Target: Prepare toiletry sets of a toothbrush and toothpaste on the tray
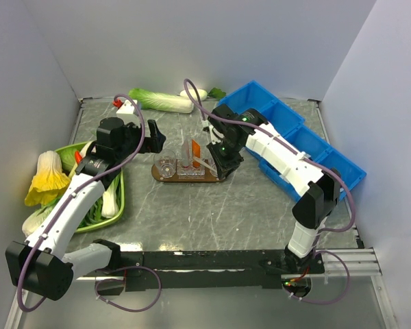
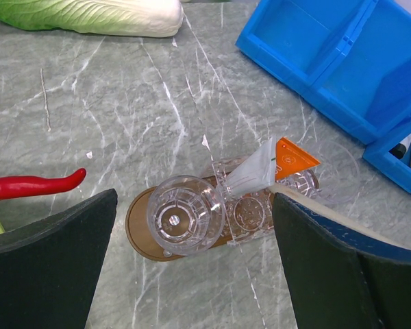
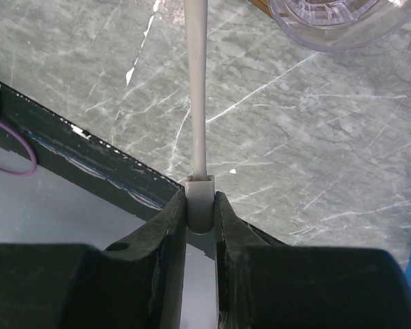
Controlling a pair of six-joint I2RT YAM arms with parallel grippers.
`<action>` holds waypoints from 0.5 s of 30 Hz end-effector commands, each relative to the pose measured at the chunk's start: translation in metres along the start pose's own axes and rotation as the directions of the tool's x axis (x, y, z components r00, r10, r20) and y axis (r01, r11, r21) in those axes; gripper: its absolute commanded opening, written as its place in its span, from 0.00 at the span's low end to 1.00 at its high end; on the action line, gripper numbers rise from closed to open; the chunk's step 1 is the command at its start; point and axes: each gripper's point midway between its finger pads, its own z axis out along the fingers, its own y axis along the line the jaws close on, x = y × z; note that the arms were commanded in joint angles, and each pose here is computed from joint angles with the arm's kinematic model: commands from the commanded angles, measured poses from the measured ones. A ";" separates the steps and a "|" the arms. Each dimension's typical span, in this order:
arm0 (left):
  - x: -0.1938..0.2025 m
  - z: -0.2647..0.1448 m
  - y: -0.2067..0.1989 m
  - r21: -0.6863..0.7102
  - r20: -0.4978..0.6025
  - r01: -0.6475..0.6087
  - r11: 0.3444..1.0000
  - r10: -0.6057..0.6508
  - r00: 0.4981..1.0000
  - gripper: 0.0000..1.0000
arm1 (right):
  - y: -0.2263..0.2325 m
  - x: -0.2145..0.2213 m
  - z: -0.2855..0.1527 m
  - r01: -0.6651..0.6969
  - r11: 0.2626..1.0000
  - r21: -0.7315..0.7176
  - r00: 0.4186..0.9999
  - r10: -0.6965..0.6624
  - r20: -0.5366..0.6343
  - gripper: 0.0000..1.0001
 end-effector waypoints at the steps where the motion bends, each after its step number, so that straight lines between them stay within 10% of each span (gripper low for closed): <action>1: -0.019 -0.003 -0.004 0.004 0.048 -0.020 1.000 0.020 0.999 0.99 | -0.004 0.025 -0.026 -0.022 0.999 0.026 0.997 0.024 -0.069 0.00; 15: -0.020 -0.005 -0.005 0.012 0.052 -0.017 1.000 0.016 0.998 0.99 | 0.002 0.044 -0.046 -0.047 0.999 0.020 0.998 0.048 -0.046 0.00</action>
